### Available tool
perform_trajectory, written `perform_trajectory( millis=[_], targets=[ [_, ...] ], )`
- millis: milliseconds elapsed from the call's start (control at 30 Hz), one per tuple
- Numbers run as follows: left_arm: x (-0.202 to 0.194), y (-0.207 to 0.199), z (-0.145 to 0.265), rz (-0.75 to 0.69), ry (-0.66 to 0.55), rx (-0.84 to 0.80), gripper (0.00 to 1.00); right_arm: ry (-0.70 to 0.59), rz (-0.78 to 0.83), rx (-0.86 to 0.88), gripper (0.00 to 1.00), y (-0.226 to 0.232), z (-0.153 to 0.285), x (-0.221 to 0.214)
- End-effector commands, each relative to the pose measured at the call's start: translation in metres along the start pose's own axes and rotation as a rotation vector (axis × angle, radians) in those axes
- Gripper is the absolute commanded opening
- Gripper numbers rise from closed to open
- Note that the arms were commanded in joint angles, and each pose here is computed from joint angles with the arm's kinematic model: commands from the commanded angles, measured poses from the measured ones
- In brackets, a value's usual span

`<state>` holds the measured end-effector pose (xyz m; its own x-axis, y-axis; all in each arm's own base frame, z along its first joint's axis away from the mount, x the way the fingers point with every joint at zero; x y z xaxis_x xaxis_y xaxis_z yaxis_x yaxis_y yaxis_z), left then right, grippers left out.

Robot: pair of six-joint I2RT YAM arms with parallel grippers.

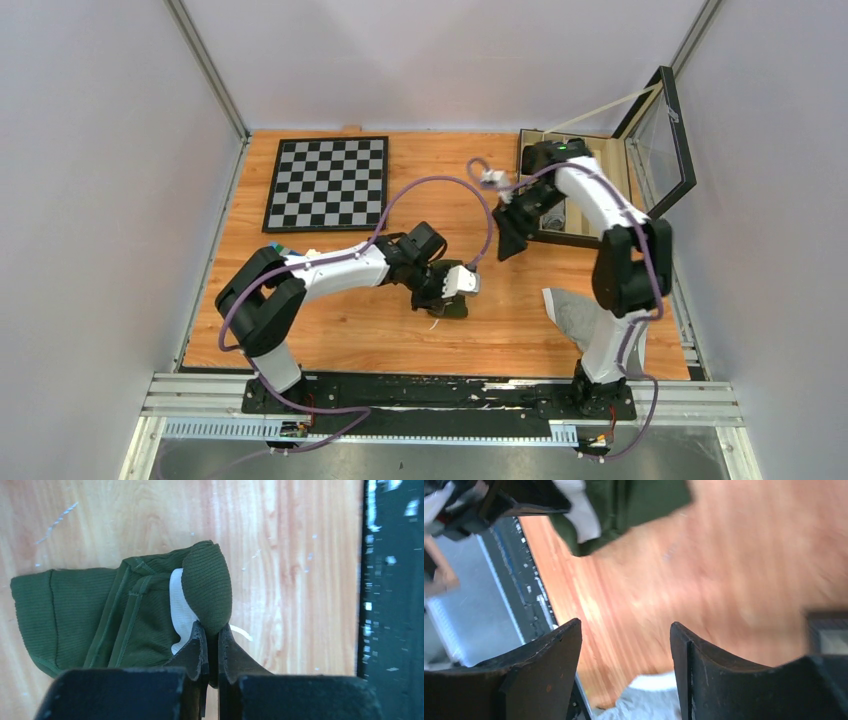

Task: Roll the underwear
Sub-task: Roll the underwear to the center of the board.

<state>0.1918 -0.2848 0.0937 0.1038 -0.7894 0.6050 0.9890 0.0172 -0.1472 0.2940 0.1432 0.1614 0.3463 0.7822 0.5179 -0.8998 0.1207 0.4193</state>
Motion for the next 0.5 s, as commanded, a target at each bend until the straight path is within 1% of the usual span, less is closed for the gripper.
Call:
perform_trajectory(
  millis=[0,67,167,233,267,333,367,467],
  targets=[
    [0.001,-0.021,0.004,0.139,-0.05,-0.259,0.0,-0.163,0.02,-0.28,0.65,-0.006,0.066,-0.008],
    [-0.001,-0.017,0.006,0.166,-0.036,-0.316,0.0,-0.241,0.021,-0.409,0.65,-0.008,0.082,-0.012],
    [-0.001,0.005,0.011,0.297,-0.042,-0.426,0.01,-0.313,0.046,-0.562,0.65,-0.002,0.096,-0.01],
    [-0.003,0.025,0.011,0.415,-0.034,-0.498,0.02,-0.385,0.114,-0.558,0.65,0.012,0.091,-0.006],
    [-0.011,0.03,0.007,0.502,-0.006,-0.563,0.03,-0.42,0.166,-0.53,0.64,0.022,0.085,-0.002],
    [-0.016,0.042,0.003,0.568,0.014,-0.636,0.03,-0.411,0.277,-0.494,0.64,0.037,0.069,0.002],
    [-0.02,0.046,0.0,0.593,0.028,-0.667,0.03,-0.381,0.332,-0.456,0.64,0.044,0.057,0.003],
    [-0.027,0.054,-0.008,0.668,0.029,-0.737,0.03,-0.269,0.42,-0.351,0.63,0.055,0.018,0.003]
  ],
)
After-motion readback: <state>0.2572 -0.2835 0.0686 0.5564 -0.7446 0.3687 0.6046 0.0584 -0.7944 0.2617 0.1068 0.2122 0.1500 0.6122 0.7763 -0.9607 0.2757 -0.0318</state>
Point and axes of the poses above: each gripper's point midway between its finger pads, its own z axis back along the fingers, its own y axis along the line the jaws close on, x = y × z, the point moved 6 cm from there along z, back along the fingers, and after that the axes turned 11 degrees about z, right-handed, at the moved point
